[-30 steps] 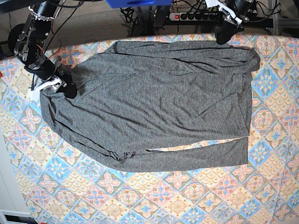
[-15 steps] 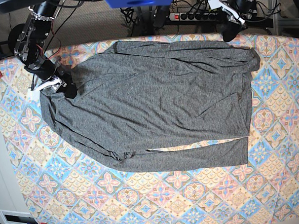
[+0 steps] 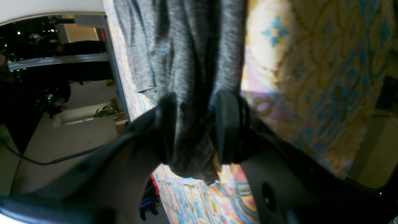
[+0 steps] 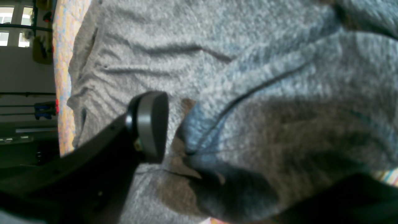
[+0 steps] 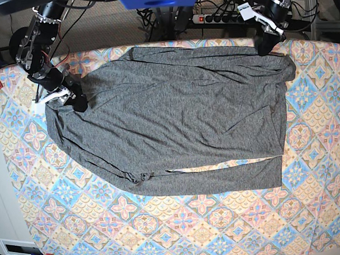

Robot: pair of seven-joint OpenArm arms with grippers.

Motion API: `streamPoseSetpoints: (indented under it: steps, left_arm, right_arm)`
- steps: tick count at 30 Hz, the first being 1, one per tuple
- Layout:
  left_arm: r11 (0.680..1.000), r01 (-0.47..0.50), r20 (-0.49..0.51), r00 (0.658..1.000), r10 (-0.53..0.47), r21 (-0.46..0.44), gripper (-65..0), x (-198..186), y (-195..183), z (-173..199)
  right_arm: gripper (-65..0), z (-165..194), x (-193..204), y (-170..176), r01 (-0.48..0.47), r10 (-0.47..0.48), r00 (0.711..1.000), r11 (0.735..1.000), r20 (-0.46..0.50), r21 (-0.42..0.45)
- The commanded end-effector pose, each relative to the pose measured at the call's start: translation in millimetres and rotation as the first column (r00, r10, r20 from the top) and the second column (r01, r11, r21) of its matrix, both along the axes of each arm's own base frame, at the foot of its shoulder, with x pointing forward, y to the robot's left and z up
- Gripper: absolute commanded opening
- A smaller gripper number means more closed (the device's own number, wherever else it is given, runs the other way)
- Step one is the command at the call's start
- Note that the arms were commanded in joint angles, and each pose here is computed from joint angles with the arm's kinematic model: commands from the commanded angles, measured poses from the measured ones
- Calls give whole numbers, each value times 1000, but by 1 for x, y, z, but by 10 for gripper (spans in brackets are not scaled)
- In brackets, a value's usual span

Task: Layout the t-shirt on the table in an organized manner, then fold the t-shirt properly
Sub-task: 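Close the left gripper on the grey shirt's collar corner, then lift and pull the held collar corner away from the right gripper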

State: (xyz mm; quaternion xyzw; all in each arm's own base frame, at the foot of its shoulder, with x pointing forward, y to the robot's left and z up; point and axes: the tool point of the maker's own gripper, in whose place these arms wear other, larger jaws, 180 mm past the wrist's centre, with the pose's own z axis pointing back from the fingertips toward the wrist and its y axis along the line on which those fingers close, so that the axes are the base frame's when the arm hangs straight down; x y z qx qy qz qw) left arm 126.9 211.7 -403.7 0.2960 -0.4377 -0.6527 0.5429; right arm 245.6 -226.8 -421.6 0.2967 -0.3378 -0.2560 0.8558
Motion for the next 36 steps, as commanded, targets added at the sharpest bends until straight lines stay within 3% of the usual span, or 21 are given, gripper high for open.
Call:
streamPoseSetpoints:
  steps: [1, 11, 19, 25, 36]
  left_arm:
    - [1000, 6, 6, 1000, -6, 3, -455, -5, 2, 5]
    - [1000, 18, -38, 999, -18, -17, -455, -19, -6, -5]
    - [1000, 2, -18, 1000, -2, -10, -455, -6, -1, -6]
    - [999, -33, -82, 996, 32, -7, -455, -4, 10, -27]
    - [999, -31, -90, 995, 30, -10, -465, -5, 9, -29]
  right_arm:
    - [-305, -5, -5, -11, 7, -9, 999, 999, -38, -42]
    - [-305, -4, -4, -11, 8, -9, 999, 999, -37, -42]
    - [-305, -4, -4, -11, 8, -9, 999, 999, -37, -42]
    - [-305, -5, -5, -11, 7, -9, 999, 999, -38, -42]
    - [-305, -5, -5, -11, 7, -9, 999, 999, -40, -42]
